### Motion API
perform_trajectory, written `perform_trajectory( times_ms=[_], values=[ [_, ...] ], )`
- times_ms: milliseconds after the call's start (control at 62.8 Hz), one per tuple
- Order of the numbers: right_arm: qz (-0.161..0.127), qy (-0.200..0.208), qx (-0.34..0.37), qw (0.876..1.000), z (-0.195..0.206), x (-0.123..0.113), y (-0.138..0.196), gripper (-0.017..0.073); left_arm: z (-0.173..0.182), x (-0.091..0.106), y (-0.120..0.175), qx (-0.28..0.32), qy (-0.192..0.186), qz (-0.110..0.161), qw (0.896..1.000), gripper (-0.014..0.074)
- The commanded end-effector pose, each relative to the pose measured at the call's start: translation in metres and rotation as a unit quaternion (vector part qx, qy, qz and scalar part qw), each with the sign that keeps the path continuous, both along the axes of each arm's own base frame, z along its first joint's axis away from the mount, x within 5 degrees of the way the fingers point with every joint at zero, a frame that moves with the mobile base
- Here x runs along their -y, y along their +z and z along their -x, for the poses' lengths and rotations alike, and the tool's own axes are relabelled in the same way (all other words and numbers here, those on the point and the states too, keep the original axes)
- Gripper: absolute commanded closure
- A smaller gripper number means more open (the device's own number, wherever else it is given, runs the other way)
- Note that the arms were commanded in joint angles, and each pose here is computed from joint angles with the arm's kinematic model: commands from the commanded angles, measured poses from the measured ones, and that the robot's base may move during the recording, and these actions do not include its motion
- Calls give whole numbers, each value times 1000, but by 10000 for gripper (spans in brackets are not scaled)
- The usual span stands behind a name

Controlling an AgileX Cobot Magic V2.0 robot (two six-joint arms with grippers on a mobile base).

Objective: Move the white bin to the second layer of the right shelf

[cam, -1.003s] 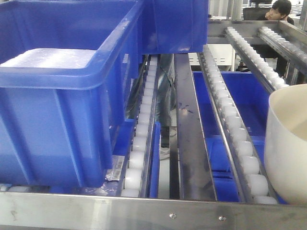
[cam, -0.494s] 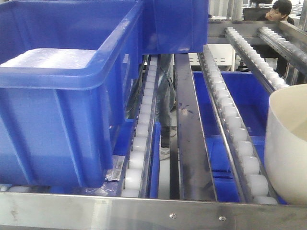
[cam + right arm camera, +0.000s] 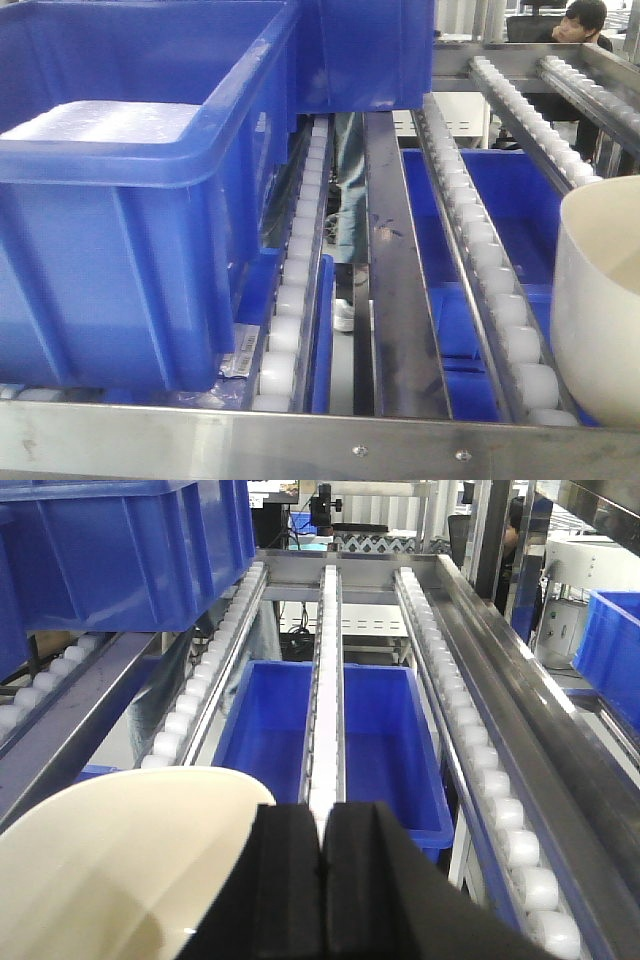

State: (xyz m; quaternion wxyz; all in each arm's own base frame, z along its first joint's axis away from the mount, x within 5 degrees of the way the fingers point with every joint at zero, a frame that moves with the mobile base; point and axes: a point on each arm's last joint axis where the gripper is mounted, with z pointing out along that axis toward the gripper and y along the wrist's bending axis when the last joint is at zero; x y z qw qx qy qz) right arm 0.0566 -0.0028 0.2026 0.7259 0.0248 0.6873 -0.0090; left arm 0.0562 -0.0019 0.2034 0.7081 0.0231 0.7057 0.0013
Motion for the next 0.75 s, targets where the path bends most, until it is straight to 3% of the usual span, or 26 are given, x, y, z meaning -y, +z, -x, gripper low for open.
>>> perform_trajectory(
  times_ms=[0, 733],
  values=[
    [8, 6, 58, 998, 3, -1, 14, 504, 0, 0, -4, 30, 0, 5, 1000, 509],
    [8, 6, 58, 998, 3, -1, 14, 504, 0, 0, -4, 30, 0, 5, 1000, 509]
  ],
)
